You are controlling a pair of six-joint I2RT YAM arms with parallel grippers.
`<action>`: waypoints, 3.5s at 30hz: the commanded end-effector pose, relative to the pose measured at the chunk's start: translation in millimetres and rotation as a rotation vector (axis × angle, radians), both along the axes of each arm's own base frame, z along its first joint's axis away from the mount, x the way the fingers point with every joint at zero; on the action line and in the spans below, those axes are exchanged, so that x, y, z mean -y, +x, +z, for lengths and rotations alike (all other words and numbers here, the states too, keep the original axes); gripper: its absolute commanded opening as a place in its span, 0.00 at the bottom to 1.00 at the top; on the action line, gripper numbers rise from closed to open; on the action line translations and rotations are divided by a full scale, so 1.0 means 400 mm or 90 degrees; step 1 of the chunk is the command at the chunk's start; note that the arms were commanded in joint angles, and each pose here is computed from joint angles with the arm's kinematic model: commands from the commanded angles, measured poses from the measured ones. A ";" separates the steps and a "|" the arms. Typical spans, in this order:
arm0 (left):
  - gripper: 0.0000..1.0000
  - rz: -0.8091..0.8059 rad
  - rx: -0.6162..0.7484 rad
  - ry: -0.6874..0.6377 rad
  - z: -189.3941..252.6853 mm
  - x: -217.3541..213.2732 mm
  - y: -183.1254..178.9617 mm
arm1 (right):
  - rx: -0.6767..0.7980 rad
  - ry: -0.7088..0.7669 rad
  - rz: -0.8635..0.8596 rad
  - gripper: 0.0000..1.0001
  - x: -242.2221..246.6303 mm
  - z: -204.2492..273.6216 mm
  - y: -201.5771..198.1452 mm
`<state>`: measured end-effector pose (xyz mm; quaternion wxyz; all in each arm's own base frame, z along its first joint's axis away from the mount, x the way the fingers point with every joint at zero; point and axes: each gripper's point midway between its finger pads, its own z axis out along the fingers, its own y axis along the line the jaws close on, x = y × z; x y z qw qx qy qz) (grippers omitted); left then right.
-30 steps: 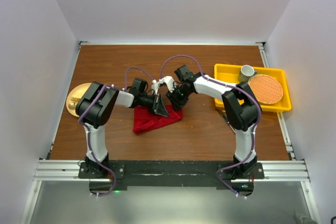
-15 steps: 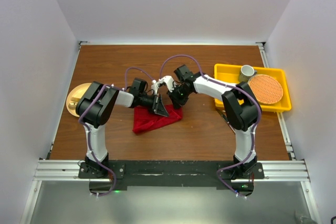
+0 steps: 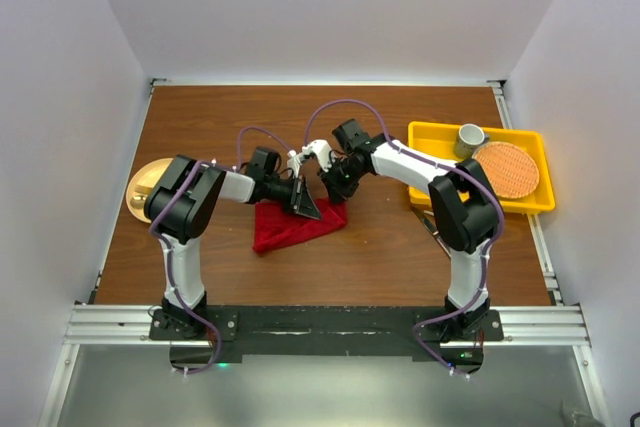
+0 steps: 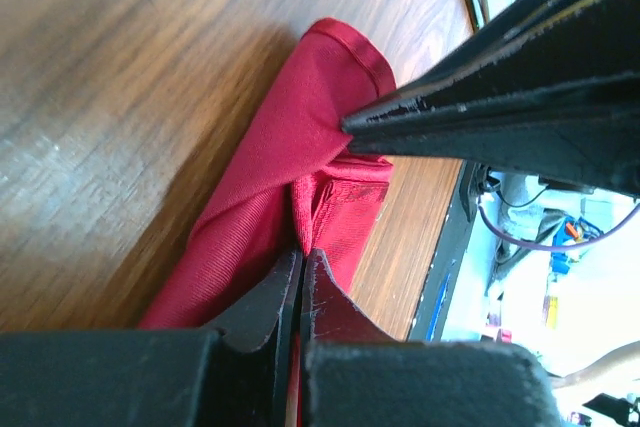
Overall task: Fold the napkin into a case and place the utensils inside
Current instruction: Stuff the top corner of the smaller-rectangle-folded napkin into the folded napkin.
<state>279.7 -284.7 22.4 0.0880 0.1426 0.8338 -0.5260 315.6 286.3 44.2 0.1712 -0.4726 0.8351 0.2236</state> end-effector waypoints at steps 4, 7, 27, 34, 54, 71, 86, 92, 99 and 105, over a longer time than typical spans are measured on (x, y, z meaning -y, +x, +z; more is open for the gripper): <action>0.00 0.023 0.050 -0.036 0.094 0.023 0.071 | 0.032 0.030 0.021 0.00 -0.020 0.072 0.008; 0.00 0.021 0.053 -0.039 0.102 0.028 0.082 | 0.032 0.031 0.023 0.00 -0.022 0.070 0.012; 0.00 0.056 -0.044 0.061 -0.062 -0.040 0.080 | 0.040 0.052 0.024 0.00 -0.032 0.104 0.019; 0.00 0.071 -0.035 0.036 -0.015 -0.015 0.119 | 0.018 0.057 0.035 0.00 -0.035 0.079 -0.004; 0.00 0.021 0.032 -0.067 0.140 0.069 0.113 | 0.030 0.021 0.030 0.00 -0.030 0.027 0.022; 0.00 0.106 -0.065 0.025 -0.079 -0.013 0.158 | 0.038 0.002 -0.014 0.00 -0.001 0.017 0.092; 0.00 0.095 -0.072 0.034 -0.086 -0.017 0.148 | 0.083 0.018 -0.030 0.47 -0.008 0.065 0.120; 0.00 0.096 -0.074 0.028 -0.081 -0.014 0.150 | 0.100 -0.014 -0.014 0.46 -0.003 0.027 0.115; 0.00 0.096 -0.072 0.027 -0.076 -0.013 0.154 | 0.141 -0.061 -0.001 0.31 0.008 -0.005 0.114; 0.00 0.096 -0.079 0.033 -0.086 -0.016 0.147 | 0.188 -0.083 -0.044 0.06 0.026 0.031 0.148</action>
